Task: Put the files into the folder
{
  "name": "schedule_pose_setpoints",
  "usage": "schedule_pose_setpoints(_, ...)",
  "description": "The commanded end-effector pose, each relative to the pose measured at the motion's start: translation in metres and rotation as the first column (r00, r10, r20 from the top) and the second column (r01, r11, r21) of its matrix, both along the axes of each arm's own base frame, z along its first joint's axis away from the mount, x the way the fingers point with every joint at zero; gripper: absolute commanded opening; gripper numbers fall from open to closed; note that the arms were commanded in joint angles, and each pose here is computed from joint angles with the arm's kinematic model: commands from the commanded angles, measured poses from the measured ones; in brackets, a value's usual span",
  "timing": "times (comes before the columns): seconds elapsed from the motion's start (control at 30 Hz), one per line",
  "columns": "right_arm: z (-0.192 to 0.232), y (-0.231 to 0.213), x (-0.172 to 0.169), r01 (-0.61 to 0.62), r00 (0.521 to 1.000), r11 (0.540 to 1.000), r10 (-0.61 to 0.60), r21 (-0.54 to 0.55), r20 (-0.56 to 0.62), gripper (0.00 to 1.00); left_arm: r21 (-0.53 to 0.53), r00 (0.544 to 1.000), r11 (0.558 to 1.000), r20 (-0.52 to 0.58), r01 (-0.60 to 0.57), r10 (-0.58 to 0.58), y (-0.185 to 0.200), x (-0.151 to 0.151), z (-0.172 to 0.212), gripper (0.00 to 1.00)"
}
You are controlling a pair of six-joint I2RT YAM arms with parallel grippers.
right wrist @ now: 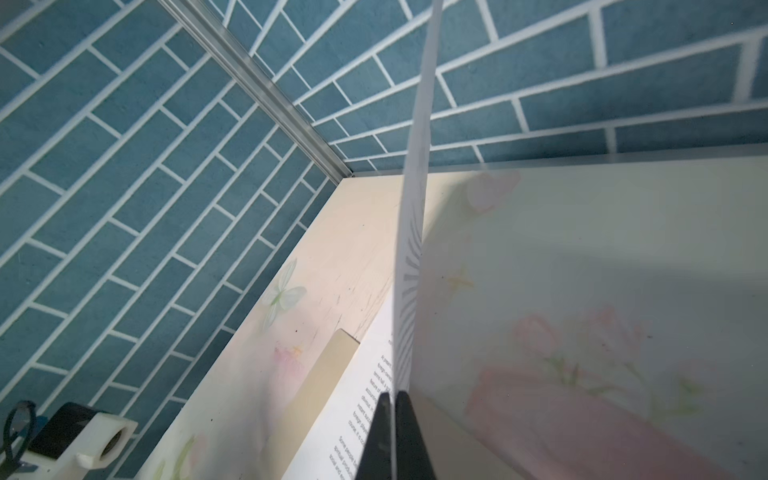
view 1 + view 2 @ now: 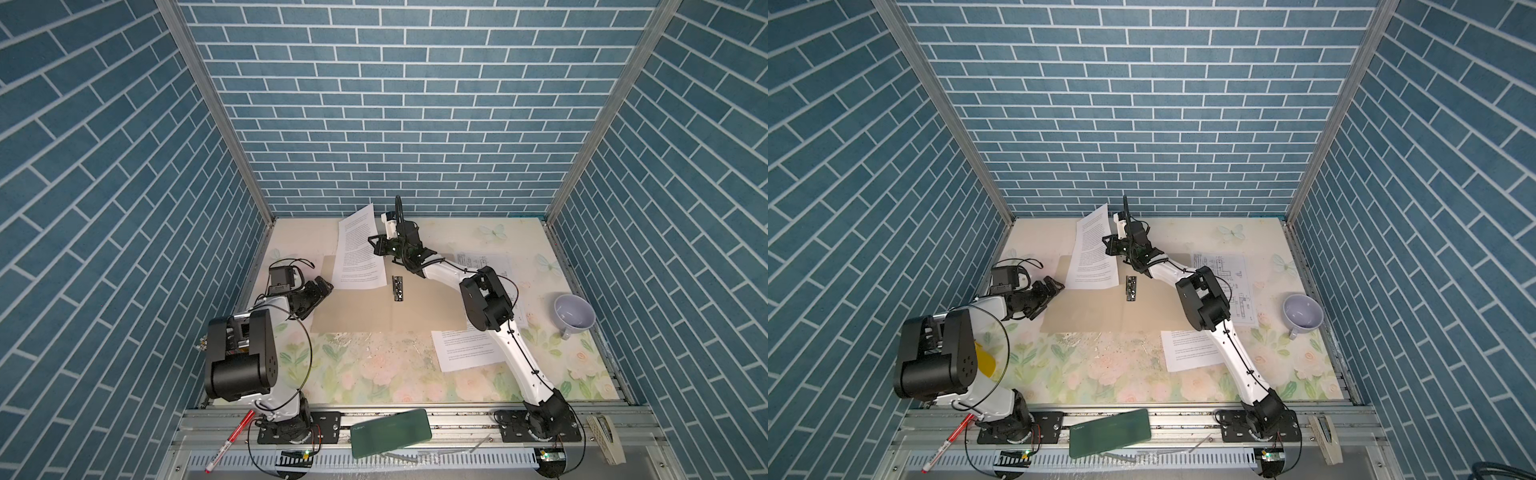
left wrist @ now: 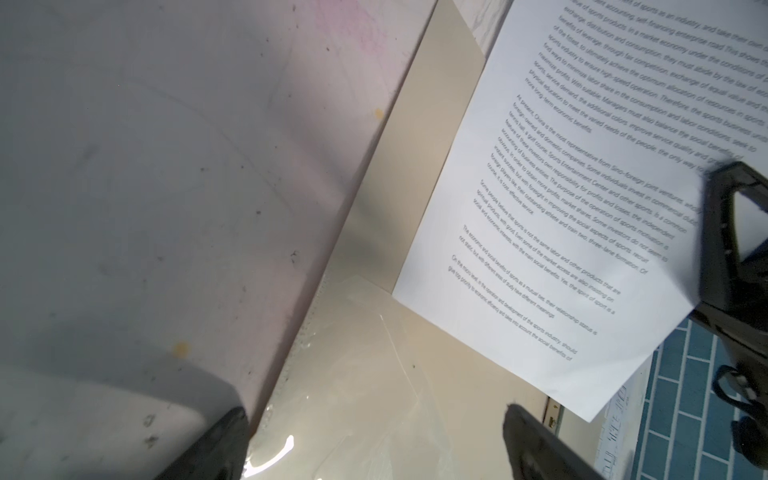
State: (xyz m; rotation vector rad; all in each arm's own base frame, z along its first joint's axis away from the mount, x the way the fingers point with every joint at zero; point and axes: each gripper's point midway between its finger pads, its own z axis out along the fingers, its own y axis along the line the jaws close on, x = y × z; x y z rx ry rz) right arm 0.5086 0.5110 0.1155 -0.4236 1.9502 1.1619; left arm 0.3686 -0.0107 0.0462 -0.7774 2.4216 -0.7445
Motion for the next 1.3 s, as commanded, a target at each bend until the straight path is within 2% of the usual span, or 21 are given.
schedule_pose_setpoints(0.0,0.019,0.016,-0.008,-0.084,0.994,0.996,0.081,0.043,0.077,0.00,-0.039,0.995,0.999,-0.103,-0.003,-0.001,-0.006,-0.020,-0.022,0.97)
schedule_pose_setpoints(0.27,0.019,0.024,-0.019,-0.168,0.984,0.983,0.163,0.074,0.073,0.00,-0.061,0.996,0.998,-0.086,-0.008,0.003,-0.008,-0.017,-0.020,0.97)
schedule_pose_setpoints(0.67,0.013,0.027,-0.041,-0.207,0.978,0.974,0.206,0.095,0.018,0.00,-0.072,0.997,0.997,-0.074,-0.014,0.009,-0.008,-0.013,-0.019,0.96)
schedule_pose_setpoints(1.03,0.010,0.023,-0.054,-0.198,0.979,0.978,0.201,0.065,-0.039,0.00,-0.093,0.995,0.995,-0.094,-0.030,0.022,-0.011,-0.020,-0.029,0.96)
schedule_pose_setpoints(1.27,0.009,0.013,-0.056,-0.149,0.985,0.989,0.150,0.021,-0.084,0.00,-0.088,0.995,0.996,-0.096,-0.033,0.025,-0.010,-0.021,-0.028,0.96)
